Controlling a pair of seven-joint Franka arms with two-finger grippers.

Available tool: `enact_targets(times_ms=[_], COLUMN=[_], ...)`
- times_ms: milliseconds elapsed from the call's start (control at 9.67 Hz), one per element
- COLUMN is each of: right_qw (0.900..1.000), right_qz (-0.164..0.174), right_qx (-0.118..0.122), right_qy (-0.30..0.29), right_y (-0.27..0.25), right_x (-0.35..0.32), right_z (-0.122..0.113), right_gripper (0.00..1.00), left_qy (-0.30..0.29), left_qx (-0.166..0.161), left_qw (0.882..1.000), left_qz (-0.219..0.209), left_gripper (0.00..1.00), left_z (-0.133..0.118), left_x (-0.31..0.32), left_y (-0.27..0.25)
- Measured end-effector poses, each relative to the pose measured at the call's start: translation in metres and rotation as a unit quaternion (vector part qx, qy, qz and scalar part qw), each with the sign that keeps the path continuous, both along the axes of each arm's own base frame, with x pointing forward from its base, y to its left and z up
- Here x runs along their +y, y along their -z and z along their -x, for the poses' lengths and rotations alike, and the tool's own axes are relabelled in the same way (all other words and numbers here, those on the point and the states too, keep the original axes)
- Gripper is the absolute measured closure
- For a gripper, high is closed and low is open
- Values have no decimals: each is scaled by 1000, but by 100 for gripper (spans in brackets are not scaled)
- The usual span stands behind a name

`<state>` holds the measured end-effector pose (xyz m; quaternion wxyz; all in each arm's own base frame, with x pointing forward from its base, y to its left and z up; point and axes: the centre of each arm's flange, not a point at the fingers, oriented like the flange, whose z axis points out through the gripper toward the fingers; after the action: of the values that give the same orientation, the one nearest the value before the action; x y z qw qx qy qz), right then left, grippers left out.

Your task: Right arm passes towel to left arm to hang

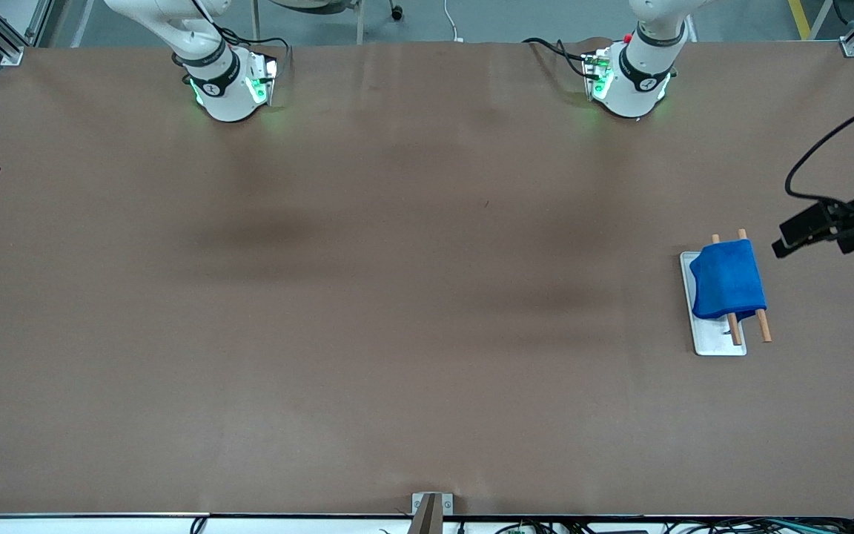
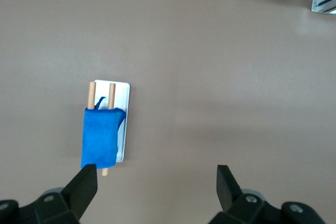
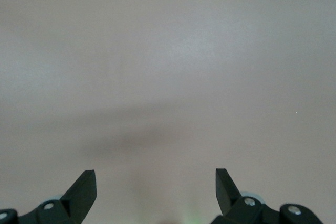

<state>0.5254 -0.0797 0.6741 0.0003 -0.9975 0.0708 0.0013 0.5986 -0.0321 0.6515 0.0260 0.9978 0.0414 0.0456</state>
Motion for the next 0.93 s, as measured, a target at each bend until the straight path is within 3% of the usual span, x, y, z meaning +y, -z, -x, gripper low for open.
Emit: enact_targets(times_ms=[414, 931], right_qw=[1000, 1000], right_qz=[0, 0], right_qx=[0, 0], right_qy=[0, 1], right_y=[0, 0], right_x=[0, -1], right_z=[0, 0], right_gripper=[0, 0], left_qy=[22, 33], left_qx=[13, 36], left_qw=[999, 998], left_qz=[-42, -43], left_gripper=[0, 0], left_z=[68, 98], left_x=[-36, -31], left_y=[-22, -6])
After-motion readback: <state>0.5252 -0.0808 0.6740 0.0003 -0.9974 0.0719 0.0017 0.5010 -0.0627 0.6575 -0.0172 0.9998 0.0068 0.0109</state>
